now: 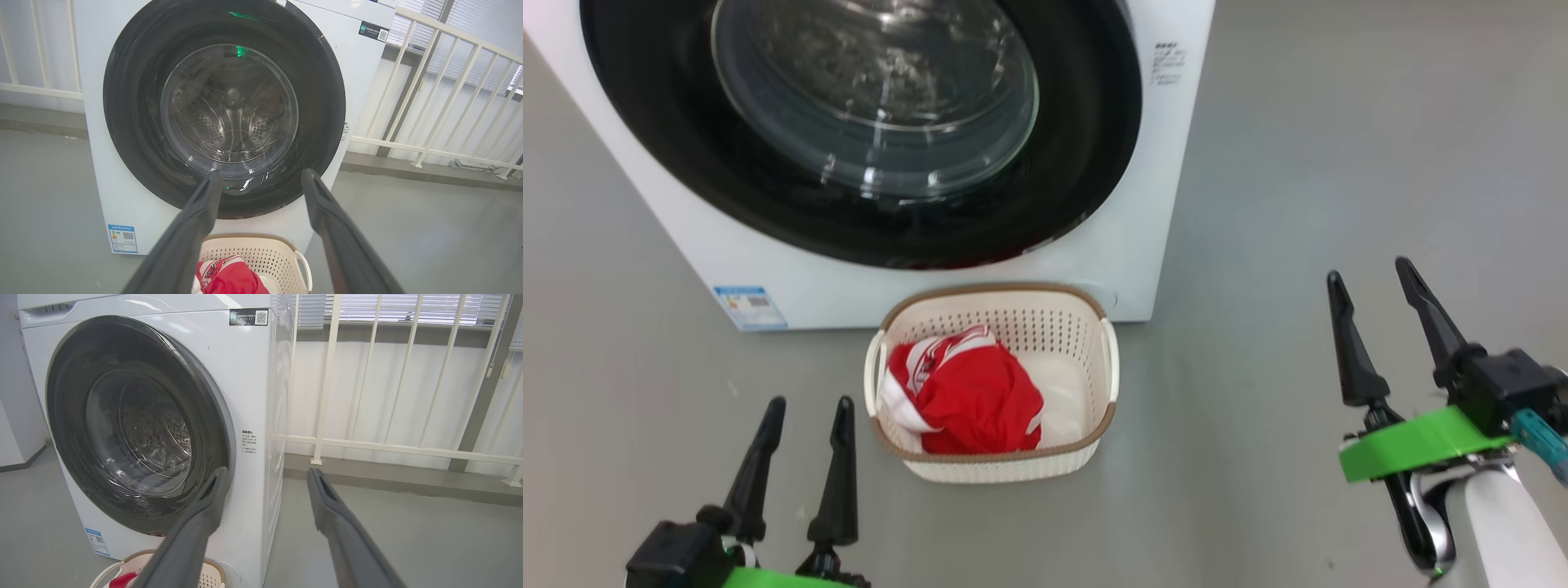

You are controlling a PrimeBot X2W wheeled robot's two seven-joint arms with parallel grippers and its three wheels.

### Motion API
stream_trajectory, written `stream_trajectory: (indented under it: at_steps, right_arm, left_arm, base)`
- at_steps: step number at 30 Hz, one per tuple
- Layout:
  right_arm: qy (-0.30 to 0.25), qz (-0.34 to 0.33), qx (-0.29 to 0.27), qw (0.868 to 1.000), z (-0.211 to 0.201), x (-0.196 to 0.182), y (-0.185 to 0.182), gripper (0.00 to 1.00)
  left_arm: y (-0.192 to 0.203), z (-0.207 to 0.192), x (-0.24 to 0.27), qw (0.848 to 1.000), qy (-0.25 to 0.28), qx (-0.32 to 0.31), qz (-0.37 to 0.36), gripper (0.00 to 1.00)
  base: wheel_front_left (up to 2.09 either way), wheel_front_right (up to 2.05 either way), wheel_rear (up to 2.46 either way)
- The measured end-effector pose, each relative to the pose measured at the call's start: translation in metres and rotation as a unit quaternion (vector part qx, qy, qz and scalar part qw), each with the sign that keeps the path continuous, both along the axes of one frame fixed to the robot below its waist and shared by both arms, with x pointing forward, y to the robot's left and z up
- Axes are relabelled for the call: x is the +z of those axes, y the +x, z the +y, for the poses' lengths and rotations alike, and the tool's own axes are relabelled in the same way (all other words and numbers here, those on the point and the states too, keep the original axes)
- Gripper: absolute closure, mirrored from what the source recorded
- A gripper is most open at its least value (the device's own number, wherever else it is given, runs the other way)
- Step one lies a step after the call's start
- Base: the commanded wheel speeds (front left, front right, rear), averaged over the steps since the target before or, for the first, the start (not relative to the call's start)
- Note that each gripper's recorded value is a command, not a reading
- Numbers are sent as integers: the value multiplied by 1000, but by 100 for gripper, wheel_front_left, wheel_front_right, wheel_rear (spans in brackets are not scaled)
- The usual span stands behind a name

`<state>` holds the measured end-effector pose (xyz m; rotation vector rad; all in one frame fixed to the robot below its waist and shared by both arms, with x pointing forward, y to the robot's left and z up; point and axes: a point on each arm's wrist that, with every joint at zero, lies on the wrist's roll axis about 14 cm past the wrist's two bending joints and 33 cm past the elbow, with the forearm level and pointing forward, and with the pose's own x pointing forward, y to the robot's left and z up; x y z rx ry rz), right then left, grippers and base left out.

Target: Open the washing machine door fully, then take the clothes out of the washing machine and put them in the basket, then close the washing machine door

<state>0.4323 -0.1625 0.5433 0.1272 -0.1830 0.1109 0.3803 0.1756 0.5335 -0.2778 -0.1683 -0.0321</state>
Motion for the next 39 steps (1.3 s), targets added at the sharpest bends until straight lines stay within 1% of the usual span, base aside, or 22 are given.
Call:
stream_trajectory:
  at_steps: [4,11,21,28,39]
  right_arm:
    - [-12,-9,-23,1000,-16,6,-21,0]
    - [-12,-18,-46,999,-32,10,-51,0]
    - [-8,-2,-58,998,-39,-3,-82,0]
    - [-6,-1,-58,998,-39,-5,-89,0]
    - [7,-2,-58,998,-39,-5,-92,0]
  left_arm:
    - [-9,-1,0,1000,3,-2,0,0]
    - [-19,-8,4,1000,15,-15,-6,0]
    - [-32,-8,1,1000,19,-22,-4,0]
    - [-36,-7,1,999,28,-21,-5,0]
    - [-39,-3,3,999,29,-17,-9,0]
  base:
    - [0,0,0]
    - [0,0,0]
    - [0,0,0]
    - [0,0,0]
    - [0,0,0]
